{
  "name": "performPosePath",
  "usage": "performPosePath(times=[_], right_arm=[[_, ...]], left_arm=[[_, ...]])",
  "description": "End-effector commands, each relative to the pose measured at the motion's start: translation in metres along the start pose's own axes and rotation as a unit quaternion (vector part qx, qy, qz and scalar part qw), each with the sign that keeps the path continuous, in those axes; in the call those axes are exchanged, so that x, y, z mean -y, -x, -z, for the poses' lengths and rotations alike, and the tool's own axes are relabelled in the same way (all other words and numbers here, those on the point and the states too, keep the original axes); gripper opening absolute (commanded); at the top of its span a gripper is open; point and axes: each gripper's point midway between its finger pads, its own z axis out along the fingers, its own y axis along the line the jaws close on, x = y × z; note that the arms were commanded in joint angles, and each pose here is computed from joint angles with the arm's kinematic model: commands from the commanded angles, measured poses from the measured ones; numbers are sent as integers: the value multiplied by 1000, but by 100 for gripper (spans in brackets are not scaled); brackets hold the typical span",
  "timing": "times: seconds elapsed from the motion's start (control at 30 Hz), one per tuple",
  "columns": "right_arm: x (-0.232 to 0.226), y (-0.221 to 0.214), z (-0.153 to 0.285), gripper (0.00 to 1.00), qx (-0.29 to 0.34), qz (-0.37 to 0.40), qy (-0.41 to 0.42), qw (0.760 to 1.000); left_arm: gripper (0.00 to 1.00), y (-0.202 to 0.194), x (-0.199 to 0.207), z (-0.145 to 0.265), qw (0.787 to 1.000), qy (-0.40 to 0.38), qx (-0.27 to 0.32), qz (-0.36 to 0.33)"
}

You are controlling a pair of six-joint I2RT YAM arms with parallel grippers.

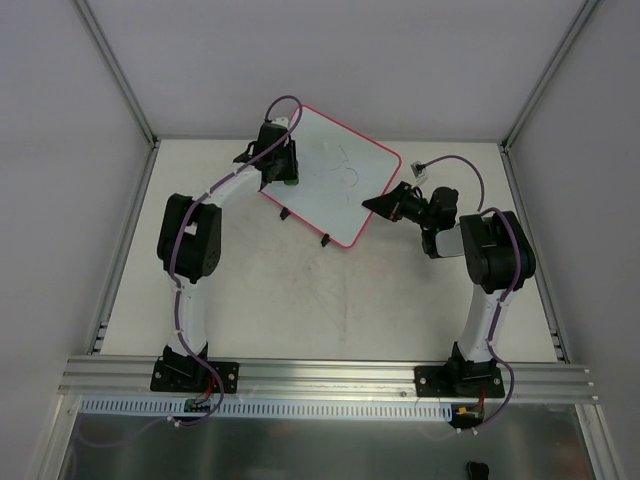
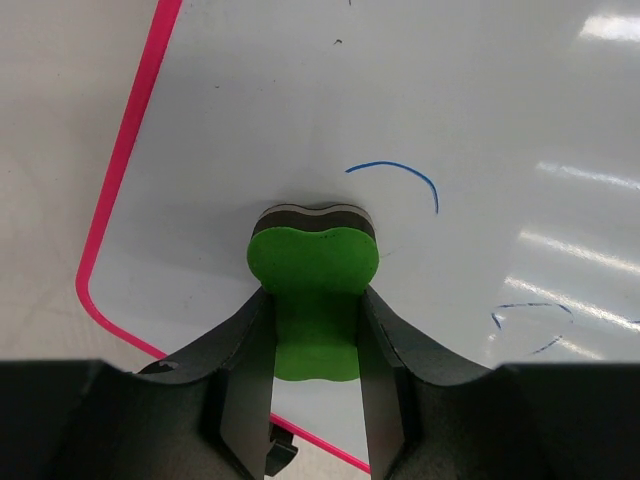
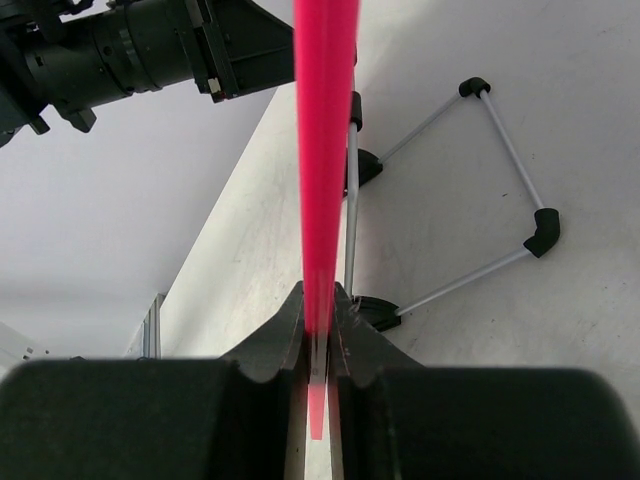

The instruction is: Erase the whiteboard

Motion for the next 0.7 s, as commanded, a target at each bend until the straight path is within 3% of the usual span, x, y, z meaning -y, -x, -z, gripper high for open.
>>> performPosePath(times=[0.0, 0.4, 0.67], right_arm=[[-69, 21, -1, 0, 26, 151, 121, 981], [-67, 19, -3, 0, 22, 148, 121, 981], [-67, 18, -3, 0, 20, 148, 123, 981]], left_arm=[[0, -43, 6, -18, 998, -9, -59, -29], [0, -76, 106, -2, 978, -154, -93, -103], [0, -110, 167, 6, 962, -206, -111, -140]])
